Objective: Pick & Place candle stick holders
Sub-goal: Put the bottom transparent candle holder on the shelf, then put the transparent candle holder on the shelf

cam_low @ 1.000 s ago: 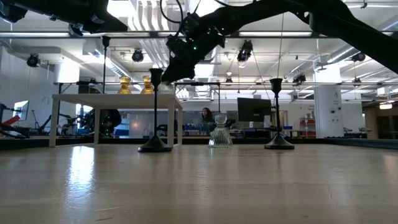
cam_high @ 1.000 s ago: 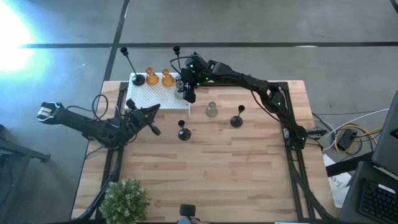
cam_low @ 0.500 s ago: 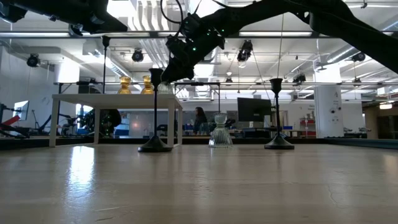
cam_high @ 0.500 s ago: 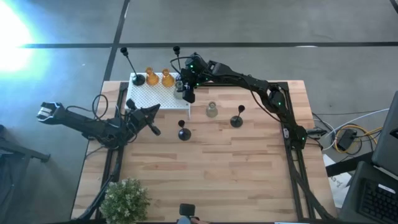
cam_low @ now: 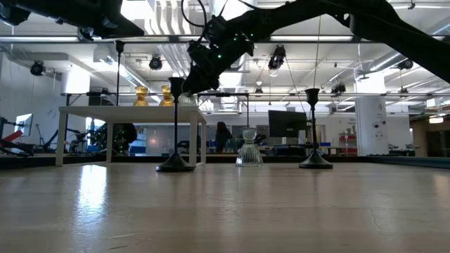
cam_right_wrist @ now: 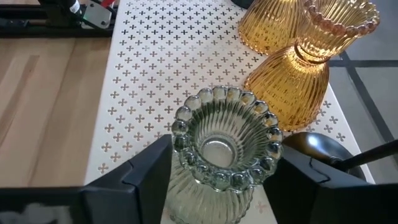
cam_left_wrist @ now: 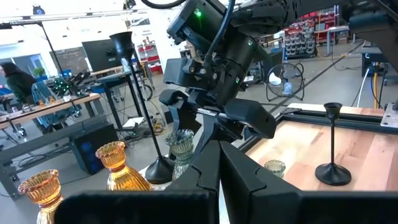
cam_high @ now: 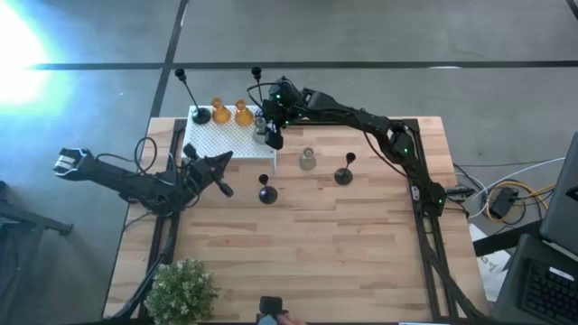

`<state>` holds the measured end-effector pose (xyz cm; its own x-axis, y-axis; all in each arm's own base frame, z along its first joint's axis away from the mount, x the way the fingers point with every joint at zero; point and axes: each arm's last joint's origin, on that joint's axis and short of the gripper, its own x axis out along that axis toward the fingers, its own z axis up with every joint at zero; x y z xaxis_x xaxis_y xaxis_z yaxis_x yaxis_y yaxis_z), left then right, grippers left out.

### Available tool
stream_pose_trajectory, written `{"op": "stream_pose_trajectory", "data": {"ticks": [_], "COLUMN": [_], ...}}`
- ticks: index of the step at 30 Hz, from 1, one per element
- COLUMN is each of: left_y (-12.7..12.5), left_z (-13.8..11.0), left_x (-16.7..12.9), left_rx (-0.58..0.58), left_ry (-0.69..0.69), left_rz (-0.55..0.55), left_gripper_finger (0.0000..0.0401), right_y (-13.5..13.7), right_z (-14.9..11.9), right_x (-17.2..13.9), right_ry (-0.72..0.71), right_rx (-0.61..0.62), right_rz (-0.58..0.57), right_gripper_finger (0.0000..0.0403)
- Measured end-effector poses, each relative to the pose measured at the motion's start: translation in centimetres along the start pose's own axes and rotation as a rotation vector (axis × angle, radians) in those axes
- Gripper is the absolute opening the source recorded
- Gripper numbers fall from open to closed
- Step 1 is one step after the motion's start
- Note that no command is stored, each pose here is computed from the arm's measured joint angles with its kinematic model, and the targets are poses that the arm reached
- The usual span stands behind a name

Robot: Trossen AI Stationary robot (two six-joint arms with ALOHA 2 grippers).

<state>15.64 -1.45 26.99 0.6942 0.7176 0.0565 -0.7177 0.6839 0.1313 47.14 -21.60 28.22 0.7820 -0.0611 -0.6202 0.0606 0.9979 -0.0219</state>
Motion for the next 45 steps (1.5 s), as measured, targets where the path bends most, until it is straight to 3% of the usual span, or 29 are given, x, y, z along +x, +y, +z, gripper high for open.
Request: {"op": "stream_pose_trajectory", "data": {"ticks": [11, 22, 29, 34, 40, 45], "left_y": [0.0, 0.0, 0.0, -0.1, -0.2, -0.3], "left_z": [-0.1, -0.1, 0.0, 0.0, 0.1, 0.1], "left_x": [0.0, -0.1, -0.1, -0.3, -0.4, -0.4], "left_rx": [0.009, 0.005, 0.002, -0.001, -0.012, -0.026], "left_ry": [0.007, 0.005, 0.002, -0.002, -0.004, -0.009], "left_rz": [-0.002, -0.004, -0.013, -0.030, -0.045, -0.066], "left_gripper_finger": [0.0014, 0.0014, 0.0014, 0.0014, 0.0014, 0.0014], "right_y": [0.8, 3.3, 5.0, 5.9, 6.7, 6.6], "right_z": [1.2, 2.0, 1.2, -0.2, -2.7, -5.1], "right_x": [-1.7, -6.4, -10.4, -12.4, -13.0, -11.0], "right_ry": [-0.017, 0.139, 0.340, 0.473, 0.521, 0.513], "right_rx": [-0.013, -0.068, -0.049, 0.039, 0.077, 0.052], "right_rz": [-0.015, -0.096, -0.136, -0.133, -0.127, -0.165], "right_gripper_finger": [0.0271, 0.0309, 0.0304, 0.0290, 0.0272, 0.0257]}}
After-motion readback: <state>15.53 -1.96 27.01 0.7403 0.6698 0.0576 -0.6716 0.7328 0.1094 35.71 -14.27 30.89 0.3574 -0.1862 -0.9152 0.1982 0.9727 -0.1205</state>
